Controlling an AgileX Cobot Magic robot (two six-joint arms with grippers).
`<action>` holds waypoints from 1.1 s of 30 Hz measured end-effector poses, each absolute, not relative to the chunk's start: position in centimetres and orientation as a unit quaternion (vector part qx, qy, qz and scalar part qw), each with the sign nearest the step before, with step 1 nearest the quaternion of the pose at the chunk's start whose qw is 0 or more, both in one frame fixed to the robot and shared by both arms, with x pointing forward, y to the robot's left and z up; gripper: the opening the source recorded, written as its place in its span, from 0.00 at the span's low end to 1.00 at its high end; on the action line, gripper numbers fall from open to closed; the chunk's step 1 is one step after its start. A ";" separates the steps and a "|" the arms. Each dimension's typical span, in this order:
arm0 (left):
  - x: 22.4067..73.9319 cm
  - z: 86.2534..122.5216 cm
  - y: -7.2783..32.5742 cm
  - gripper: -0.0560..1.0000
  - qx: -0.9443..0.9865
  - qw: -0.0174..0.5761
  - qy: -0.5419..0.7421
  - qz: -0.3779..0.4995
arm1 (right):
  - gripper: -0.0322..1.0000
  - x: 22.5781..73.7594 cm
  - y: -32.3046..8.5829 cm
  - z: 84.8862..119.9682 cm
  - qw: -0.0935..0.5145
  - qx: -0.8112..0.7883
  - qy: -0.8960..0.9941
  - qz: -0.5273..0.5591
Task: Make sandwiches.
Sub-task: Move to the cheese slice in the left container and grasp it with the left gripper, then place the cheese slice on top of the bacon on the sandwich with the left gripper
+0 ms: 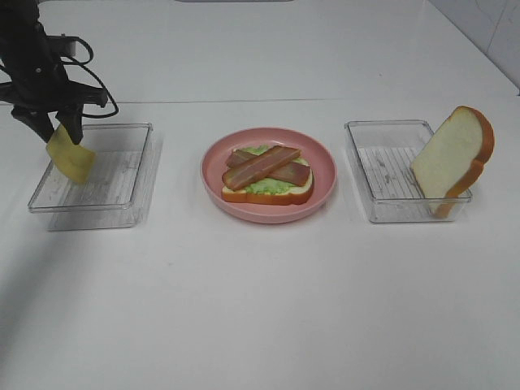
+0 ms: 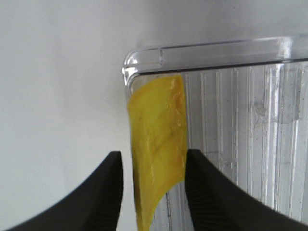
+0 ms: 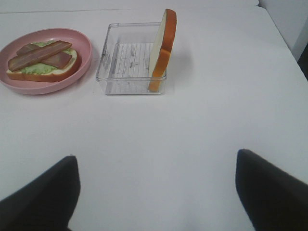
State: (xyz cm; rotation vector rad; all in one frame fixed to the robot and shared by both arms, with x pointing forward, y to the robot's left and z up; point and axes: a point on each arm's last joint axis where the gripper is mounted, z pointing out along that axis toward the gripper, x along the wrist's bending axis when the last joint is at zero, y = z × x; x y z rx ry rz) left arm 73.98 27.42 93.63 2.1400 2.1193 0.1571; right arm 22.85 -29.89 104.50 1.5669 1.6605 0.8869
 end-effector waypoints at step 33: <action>70.7 106.2 22.5 0.05 0.721 0.187 0.661 0.089 | 0.84 22.8 -29.9 104.5 0.339 0.602 0.638 0.341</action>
